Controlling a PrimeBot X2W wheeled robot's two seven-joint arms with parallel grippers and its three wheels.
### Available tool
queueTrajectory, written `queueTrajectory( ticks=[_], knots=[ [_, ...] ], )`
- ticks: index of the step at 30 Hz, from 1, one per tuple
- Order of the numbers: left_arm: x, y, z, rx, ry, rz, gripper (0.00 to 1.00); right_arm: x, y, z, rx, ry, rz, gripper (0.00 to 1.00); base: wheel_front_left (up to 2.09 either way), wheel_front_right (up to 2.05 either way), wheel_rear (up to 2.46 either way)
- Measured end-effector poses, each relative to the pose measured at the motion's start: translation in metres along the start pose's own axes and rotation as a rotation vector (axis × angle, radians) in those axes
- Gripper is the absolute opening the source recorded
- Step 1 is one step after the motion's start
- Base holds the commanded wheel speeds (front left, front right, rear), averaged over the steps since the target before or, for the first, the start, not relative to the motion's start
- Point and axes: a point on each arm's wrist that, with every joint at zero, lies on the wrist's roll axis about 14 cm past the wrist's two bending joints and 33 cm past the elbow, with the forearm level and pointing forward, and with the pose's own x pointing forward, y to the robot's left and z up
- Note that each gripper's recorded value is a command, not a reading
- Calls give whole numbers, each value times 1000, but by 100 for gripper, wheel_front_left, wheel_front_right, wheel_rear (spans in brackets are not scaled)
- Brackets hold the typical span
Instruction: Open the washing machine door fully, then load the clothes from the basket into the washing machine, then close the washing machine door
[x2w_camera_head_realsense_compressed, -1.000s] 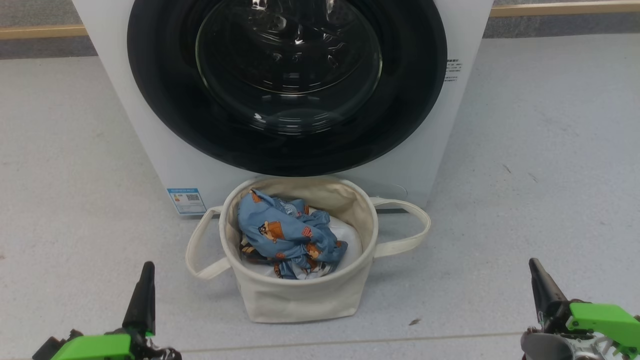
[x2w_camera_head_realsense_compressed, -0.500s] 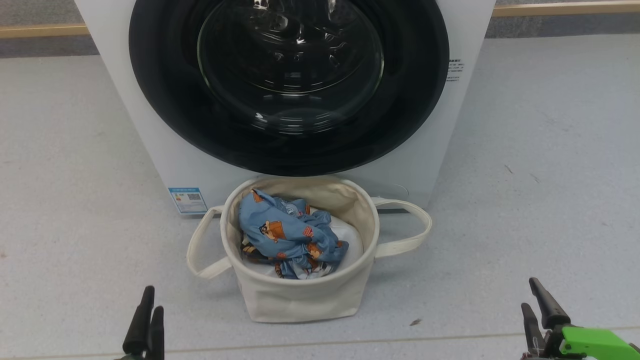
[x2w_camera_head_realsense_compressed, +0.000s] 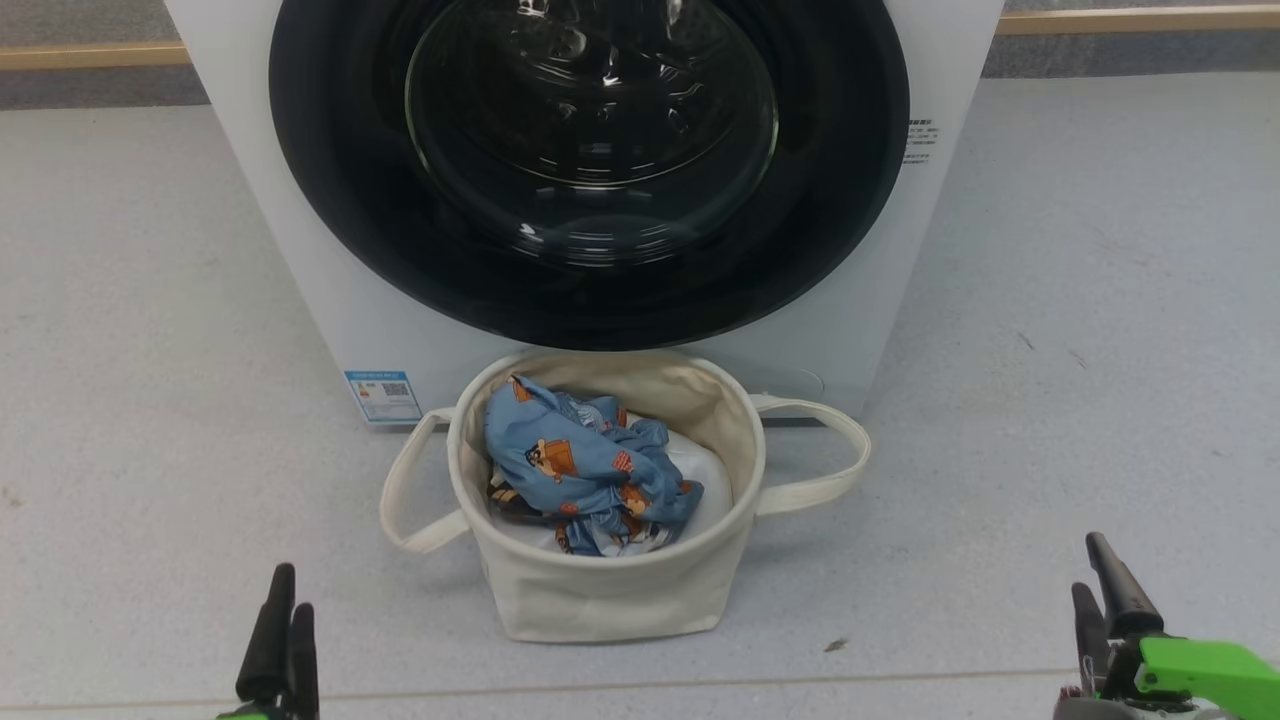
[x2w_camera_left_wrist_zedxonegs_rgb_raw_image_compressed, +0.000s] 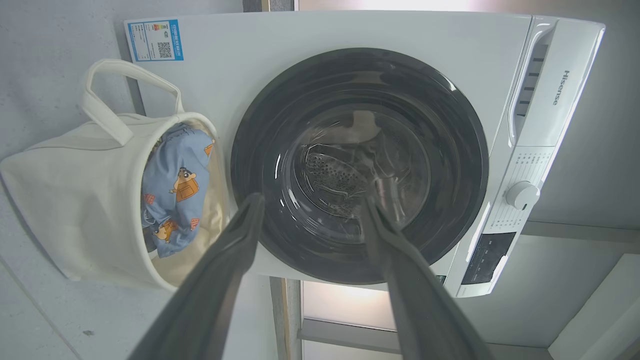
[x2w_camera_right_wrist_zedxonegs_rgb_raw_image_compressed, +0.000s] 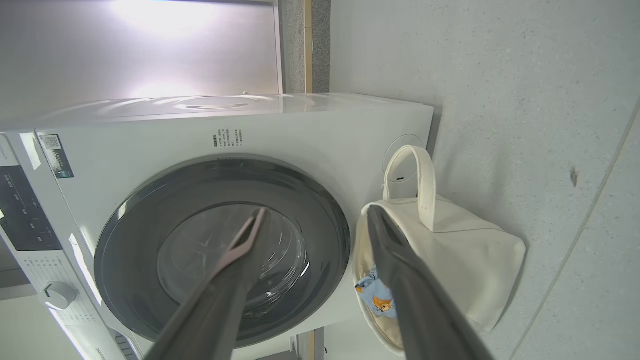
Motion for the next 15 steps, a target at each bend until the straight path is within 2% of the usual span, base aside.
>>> queueTrajectory(
  ticks=[15],
  knots=[
    [0,-18,11,82,-54,-55,100,10,31,-6,-117,-5,89,100,0,0,0]
  ],
)
